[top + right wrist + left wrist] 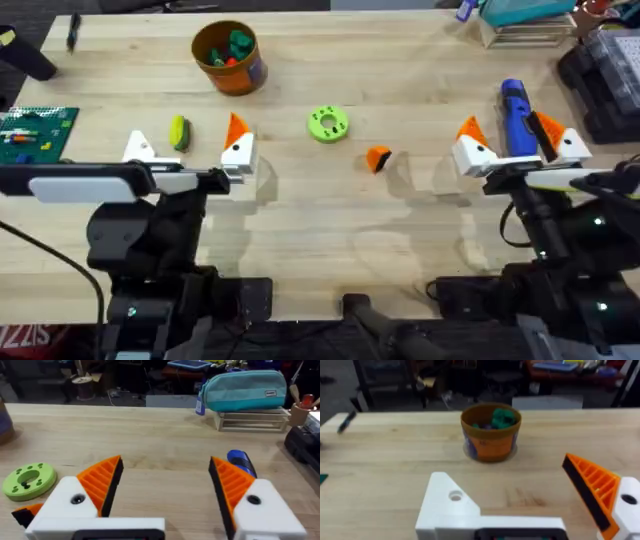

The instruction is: Pick up the gripper from the table and insert it into the empty holder that is missing its gripper. Then pick up a screw, insert it into the mounting hole, and use the screwdriver to tighten it. Finally, clean up the table by picking up the vegetable and placing it into the bucket.

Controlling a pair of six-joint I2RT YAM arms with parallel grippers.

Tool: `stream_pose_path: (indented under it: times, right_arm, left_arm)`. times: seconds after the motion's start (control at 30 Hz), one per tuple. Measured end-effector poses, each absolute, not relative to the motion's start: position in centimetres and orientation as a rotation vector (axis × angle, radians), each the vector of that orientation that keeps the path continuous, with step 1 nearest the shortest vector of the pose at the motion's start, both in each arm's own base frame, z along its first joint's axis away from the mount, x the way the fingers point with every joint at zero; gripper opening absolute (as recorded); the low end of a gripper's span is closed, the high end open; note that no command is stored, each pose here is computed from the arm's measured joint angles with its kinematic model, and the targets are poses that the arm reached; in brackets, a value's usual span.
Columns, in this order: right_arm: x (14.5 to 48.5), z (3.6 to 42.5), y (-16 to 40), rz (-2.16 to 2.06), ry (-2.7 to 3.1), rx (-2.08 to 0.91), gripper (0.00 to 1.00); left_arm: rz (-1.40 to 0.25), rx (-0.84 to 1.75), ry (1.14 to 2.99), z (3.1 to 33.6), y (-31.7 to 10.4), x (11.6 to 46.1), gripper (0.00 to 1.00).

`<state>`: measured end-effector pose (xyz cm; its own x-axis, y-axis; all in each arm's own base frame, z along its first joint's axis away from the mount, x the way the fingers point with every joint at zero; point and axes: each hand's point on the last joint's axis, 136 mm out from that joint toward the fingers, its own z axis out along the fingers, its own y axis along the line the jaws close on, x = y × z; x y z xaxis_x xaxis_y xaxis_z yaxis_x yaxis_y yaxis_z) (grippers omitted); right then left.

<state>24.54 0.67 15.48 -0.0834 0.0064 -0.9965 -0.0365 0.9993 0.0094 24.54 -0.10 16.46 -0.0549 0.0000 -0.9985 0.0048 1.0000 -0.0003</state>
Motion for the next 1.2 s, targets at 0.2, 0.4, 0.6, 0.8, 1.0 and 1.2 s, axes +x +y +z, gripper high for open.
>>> stream_pose_path:
  times: [0.2, 0.4, 0.6, 0.8, 1.0, 1.2]
  right_arm:
    - [24.2, 17.2, 0.4, 0.023, 1.656, -0.009, 0.993]
    - [23.3, 20.3, 0.1, 0.024, 1.767, 0.023, 0.993]
    - [22.9, 22.0, 0.0, 0.023, 1.987, 0.036, 0.994]
    - [22.4, 24.1, 0.0, 0.018, 2.213, 0.04, 0.994]
    - [24.2, 24.4, 0.0, 0.017, 2.302, 0.042, 0.994]
    - [24.5, 23.5, 0.0, 0.015, 2.345, 0.042, 0.994]
  left_arm:
    - [0.023, -0.019, 1.708, 19.0, 0.4, 23.4, 0.992]
    - [0.072, -0.054, 1.842, 23.8, 1.3, 22.8, 0.993]
    - [0.106, -0.055, 2.142, 25.5, 1.6, 23.8, 0.992]
    - [0.12, -0.045, 2.361, 26.7, 1.7, 25.2, 0.993]
    - [0.129, -0.036, 2.426, 26.0, 1.7, 27.9, 0.987]
    - [0.177, -0.111, 2.611, 21.8, 3.9, 27.7, 0.986]
